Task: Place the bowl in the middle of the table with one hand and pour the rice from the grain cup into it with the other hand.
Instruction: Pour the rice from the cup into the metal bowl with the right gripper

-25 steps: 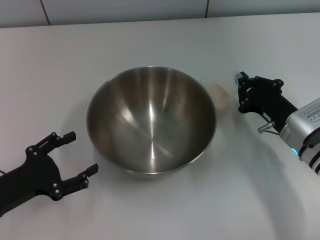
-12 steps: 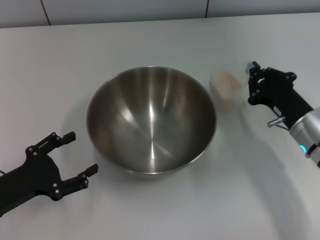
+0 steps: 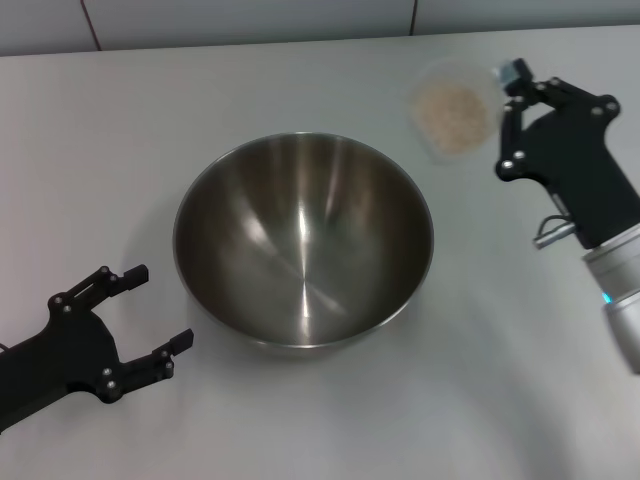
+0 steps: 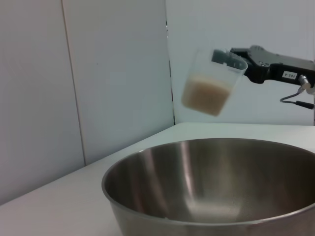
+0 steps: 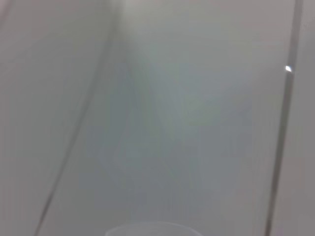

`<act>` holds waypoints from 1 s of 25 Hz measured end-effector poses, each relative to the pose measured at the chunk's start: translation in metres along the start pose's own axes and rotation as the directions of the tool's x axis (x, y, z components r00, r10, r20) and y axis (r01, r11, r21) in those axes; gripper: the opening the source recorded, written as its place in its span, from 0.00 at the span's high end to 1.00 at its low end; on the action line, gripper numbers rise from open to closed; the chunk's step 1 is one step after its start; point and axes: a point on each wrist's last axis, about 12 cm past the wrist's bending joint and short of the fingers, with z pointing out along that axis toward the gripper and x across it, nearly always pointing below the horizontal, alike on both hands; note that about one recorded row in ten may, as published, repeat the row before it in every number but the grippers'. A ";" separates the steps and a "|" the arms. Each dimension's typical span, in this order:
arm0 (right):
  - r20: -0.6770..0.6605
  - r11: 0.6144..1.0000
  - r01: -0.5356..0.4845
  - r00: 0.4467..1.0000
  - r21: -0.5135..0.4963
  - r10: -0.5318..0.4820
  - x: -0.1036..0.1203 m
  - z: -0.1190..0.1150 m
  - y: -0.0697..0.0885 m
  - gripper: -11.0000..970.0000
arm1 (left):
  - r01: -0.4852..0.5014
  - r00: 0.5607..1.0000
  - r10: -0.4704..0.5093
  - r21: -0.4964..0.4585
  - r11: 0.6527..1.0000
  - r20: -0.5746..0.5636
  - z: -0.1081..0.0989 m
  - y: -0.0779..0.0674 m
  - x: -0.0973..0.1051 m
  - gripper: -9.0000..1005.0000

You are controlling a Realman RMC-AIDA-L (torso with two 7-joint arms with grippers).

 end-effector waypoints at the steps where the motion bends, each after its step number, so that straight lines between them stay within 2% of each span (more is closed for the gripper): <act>1: 0.000 1.000 0.000 1.000 0.000 0.000 0.000 0.000 0.000 0.98 | 0.000 1.000 0.000 0.000 1.000 0.000 0.000 0.000 0.000 0.13; 4: 0.041 0.995 0.093 0.995 -0.027 -0.092 -0.007 0.009 0.012 0.98 | 0.001 1.000 -0.001 0.009 1.000 -0.008 0.000 0.000 0.001 0.13; 5: 0.057 0.986 0.162 0.986 -0.040 -0.159 -0.011 0.015 0.019 0.98 | 0.005 1.000 -0.005 0.012 1.000 -0.011 0.000 0.000 0.001 0.13; 7: 0.065 0.971 0.231 0.972 -0.057 -0.228 -0.012 0.019 0.024 0.98 | 0.006 1.000 -0.006 0.013 1.000 -0.011 0.000 0.000 0.001 0.13; 8: 0.065 0.971 0.231 0.972 -0.057 -0.228 -0.012 0.019 0.024 0.98 | 0.006 1.000 -0.006 0.013 1.000 -0.012 0.000 0.000 0.001 0.13; 9: 0.070 0.959 0.274 0.961 -0.068 -0.269 -0.012 0.020 0.027 0.98 | 0.006 1.000 -0.006 0.013 1.000 -0.012 0.000 0.000 0.001 0.13; 10: 0.080 0.929 0.360 0.932 -0.088 -0.353 -0.013 0.022 0.033 0.98 | 0.006 1.000 -0.006 0.012 1.000 -0.012 0.000 0.000 0.001 0.13; 11: 0.080 0.929 0.360 0.932 -0.088 -0.353 -0.013 0.022 0.033 0.98 | 0.006 1.000 -0.006 0.012 1.000 -0.012 0.000 0.000 0.001 0.13; 12: 0.085 0.911 0.402 0.915 -0.094 -0.395 -0.013 0.023 0.035 0.98 | 0.006 1.000 -0.006 0.012 1.000 -0.012 0.000 0.000 0.001 0.13; 14: 0.098 0.860 0.500 0.866 -0.100 -0.491 -0.014 0.024 0.041 0.98 | 0.006 1.000 -0.006 0.013 1.000 -0.013 0.000 0.000 0.001 0.13; 15: 0.112 0.794 0.600 0.799 -0.098 -0.590 -0.016 0.024 0.046 0.98 | 0.006 1.000 -0.006 0.014 1.000 -0.013 0.000 0.000 0.001 0.13; 16: 0.112 0.794 0.600 0.799 -0.098 -0.590 -0.016 0.024 0.046 0.98 | 0.006 1.000 -0.006 0.014 1.000 -0.013 0.000 0.000 0.001 0.13; 19: 0.132 0.698 0.711 0.702 -0.083 -0.700 -0.019 0.024 0.053 0.98 | 0.005 1.000 -0.005 0.016 1.000 -0.013 0.001 0.000 0.001 0.13; 24: 0.168 0.560 0.826 0.563 -0.068 -0.809 -0.022 0.022 0.061 0.98 | 0.006 1.000 -0.006 0.016 1.000 -0.013 0.001 0.000 0.001 0.13; 25: 0.181 0.515 0.855 0.517 -0.065 -0.836 -0.023 0.021 0.064 0.98 | 0.006 1.000 -0.006 0.016 1.000 -0.013 0.001 0.000 0.001 0.13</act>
